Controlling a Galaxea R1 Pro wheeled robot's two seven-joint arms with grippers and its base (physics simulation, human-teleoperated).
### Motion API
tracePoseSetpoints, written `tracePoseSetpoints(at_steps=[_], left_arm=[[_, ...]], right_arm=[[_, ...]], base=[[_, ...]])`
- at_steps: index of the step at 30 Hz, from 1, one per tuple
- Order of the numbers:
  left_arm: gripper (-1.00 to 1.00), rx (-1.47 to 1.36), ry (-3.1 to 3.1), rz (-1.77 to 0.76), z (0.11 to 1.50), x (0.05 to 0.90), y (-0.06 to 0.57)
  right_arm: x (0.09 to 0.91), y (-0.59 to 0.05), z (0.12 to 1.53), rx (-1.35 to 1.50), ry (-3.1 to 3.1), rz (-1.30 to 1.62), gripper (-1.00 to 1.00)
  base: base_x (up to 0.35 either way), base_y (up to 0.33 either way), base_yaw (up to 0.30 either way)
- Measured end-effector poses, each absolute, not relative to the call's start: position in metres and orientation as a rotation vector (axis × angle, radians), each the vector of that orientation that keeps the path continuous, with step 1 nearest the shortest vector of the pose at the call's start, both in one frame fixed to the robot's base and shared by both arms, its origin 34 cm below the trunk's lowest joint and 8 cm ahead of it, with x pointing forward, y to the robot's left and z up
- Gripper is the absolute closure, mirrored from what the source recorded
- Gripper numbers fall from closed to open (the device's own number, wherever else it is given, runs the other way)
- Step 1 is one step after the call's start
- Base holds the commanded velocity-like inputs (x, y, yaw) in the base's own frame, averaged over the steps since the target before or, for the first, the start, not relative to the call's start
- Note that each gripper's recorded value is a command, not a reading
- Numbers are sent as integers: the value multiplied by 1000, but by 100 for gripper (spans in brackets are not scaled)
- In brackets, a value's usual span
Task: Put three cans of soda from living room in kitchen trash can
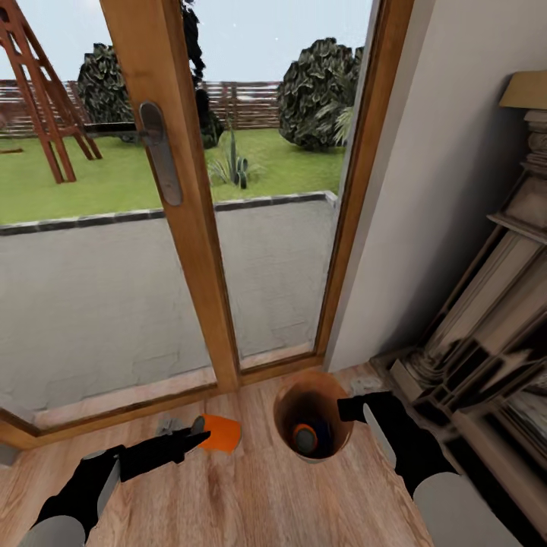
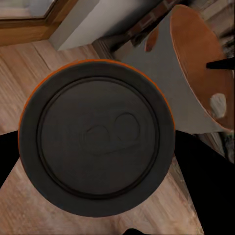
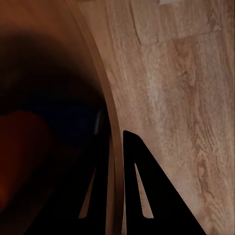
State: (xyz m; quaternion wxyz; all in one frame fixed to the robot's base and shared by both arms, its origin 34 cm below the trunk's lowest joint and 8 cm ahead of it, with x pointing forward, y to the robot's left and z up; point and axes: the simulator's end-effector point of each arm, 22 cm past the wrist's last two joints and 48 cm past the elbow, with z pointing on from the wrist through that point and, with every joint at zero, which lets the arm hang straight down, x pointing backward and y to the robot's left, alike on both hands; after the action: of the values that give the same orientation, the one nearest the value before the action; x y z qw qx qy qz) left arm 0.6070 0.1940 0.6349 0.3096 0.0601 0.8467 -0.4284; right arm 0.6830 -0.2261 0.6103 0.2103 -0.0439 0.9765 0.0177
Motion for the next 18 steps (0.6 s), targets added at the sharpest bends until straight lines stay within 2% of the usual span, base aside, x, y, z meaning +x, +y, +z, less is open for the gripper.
tracePoseSetpoints(at_steps=[13,18], left_arm=[[100,102,2112,-1478,706,607,183],[100,98,2098,-1510,712,606,181]], right_arm=[[672,-221,596,-143,2742,47,100],[668,-216,586,-134,2736,63,100]], base=[[0,0,0],[0,0,0]])
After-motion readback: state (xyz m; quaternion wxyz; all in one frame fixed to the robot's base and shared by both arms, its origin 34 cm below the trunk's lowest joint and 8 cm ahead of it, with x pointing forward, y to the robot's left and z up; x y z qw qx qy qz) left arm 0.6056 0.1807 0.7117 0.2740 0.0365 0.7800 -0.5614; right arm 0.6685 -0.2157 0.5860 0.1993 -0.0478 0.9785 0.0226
